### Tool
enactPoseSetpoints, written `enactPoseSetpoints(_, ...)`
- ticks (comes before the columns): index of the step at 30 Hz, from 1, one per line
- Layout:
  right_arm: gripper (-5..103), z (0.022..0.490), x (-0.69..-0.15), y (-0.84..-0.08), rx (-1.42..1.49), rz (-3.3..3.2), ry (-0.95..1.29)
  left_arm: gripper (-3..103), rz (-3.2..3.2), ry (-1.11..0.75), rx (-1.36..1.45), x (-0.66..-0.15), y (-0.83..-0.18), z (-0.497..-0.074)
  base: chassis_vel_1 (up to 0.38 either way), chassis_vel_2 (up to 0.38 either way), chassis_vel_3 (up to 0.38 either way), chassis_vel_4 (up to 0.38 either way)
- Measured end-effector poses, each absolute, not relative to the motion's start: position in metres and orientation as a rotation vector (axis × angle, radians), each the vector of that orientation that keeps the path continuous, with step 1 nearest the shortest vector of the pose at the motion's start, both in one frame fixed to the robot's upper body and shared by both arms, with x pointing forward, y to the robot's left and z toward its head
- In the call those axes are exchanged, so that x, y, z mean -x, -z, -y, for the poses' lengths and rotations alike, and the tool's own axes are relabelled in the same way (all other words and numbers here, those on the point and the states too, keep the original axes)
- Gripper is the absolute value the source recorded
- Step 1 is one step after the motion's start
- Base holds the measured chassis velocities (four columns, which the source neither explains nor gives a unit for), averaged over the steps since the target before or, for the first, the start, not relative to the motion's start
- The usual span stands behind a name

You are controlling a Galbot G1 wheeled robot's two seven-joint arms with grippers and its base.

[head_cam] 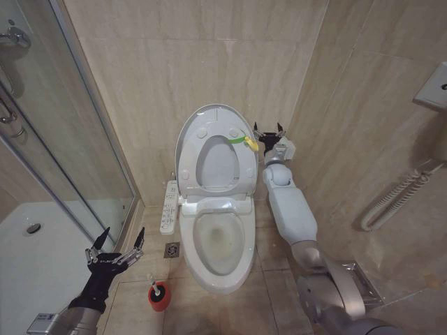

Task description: Open the toilet lid, clean the toilet bowl with a toilet brush, close the toilet lid, and flush.

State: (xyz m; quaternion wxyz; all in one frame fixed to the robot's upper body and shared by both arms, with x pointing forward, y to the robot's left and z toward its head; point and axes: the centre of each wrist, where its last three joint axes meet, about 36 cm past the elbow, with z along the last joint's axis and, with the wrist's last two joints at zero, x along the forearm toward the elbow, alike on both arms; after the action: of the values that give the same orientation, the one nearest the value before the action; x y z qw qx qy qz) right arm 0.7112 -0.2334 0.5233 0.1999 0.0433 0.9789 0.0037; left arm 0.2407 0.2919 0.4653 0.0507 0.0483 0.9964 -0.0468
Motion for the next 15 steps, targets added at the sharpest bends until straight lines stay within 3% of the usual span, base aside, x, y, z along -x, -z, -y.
enactPoseSetpoints(15,100,0.230,-0.719,-0.522,-0.091,-2.729,0.011,100,-3.033,0.142,-0.147,-0.241,-0.465,-0.292,0.000,0.000,0.000,0.000)
